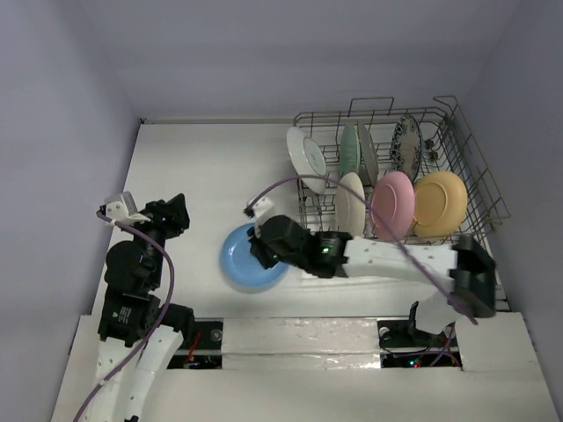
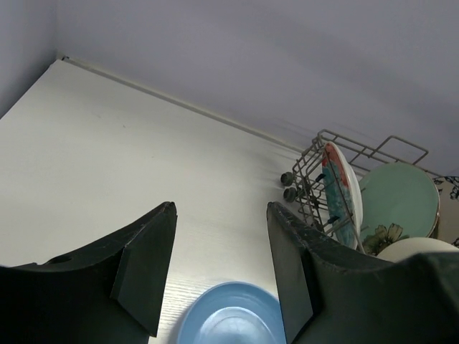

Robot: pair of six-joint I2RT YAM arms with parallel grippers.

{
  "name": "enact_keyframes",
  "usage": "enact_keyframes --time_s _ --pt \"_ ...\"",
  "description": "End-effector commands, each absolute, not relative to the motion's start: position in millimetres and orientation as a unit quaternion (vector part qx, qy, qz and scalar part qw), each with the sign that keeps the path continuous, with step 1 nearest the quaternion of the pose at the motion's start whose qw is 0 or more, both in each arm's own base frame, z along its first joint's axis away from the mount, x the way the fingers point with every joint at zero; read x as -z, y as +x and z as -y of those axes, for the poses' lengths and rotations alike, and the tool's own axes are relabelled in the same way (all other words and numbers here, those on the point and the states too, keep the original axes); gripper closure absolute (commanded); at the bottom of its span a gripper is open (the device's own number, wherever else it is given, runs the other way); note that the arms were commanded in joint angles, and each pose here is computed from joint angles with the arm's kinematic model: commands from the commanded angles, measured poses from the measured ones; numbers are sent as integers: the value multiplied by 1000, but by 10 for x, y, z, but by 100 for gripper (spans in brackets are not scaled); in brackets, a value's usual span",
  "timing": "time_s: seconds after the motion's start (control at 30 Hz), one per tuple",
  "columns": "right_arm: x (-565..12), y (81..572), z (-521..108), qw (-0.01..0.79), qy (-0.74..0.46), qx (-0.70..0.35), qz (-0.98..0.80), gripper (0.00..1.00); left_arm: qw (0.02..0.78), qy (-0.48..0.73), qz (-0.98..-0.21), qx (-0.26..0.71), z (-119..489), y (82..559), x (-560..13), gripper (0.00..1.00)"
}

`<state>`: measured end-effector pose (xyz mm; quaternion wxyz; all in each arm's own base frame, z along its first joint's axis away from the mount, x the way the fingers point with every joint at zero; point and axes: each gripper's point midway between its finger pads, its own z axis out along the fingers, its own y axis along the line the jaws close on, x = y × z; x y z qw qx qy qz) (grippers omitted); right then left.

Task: Unload the plates from the dish rack

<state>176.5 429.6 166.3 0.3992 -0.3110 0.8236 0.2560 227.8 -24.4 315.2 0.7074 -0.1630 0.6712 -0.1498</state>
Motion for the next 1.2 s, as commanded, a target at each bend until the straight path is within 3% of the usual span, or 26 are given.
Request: enact_keyframes --time_s 0.0,0.1,0.27,0.3,0.37,0.4,0.43,0.57,0.8,0.87,0.9,0.93,1.07,1.17 --pt "-2654 2186 -3717 513 -191 -265 -794 100 722 -151 -653 170 305 2287 -3347 49" --pt "-3283 2583 -2768 589 -64 -282 -755 100 724 -131 -652 185 387 2285 -3365 49" --pt "-3394 2774 -1769 620 31 -238 -747 100 721 -117 -654 195 458 2288 -3364 49" --pt "-3359 2801 -1660 619 38 -231 -749 81 721 -116 -654 196 461 2287 -3364 49" --pt "-3191 2872 -1453 602 47 -227 -764 59 721 -114 -654 198 468 2283 -3367 49" --pt "-3127 2890 -1397 596 51 -224 -769 41 722 -115 -653 198 465 2276 -3374 49" --pt "-3051 2875 -1423 583 42 -239 -776 33 722 -114 -653 198 467 2276 -3373 49" --pt "-2772 2903 -1483 552 33 -267 -789 26 722 -113 -653 199 474 2273 -3370 49" --pt "-2542 2915 -1743 512 6 -319 -797 45 719 -108 -657 202 505 2314 -3351 49" --pt "-2549 2925 -1789 509 4 -330 -795 62 718 -106 -658 202 514 2319 -3344 49" --pt "-2605 2927 -1766 517 9 -329 -790 81 717 -106 -659 202 515 2322 -3341 49" --pt "-2620 2929 -1766 518 9 -329 -789 87 717 -106 -659 202 515 2322 -3341 49" --pt "-2987 2854 -1705 559 -1 -335 -758 99 716 -103 -659 207 538 2332 -3336 49" --pt "-3233 2814 -1698 575 -13 -339 -745 100 714 -101 -661 208 553 2346 -3327 49"
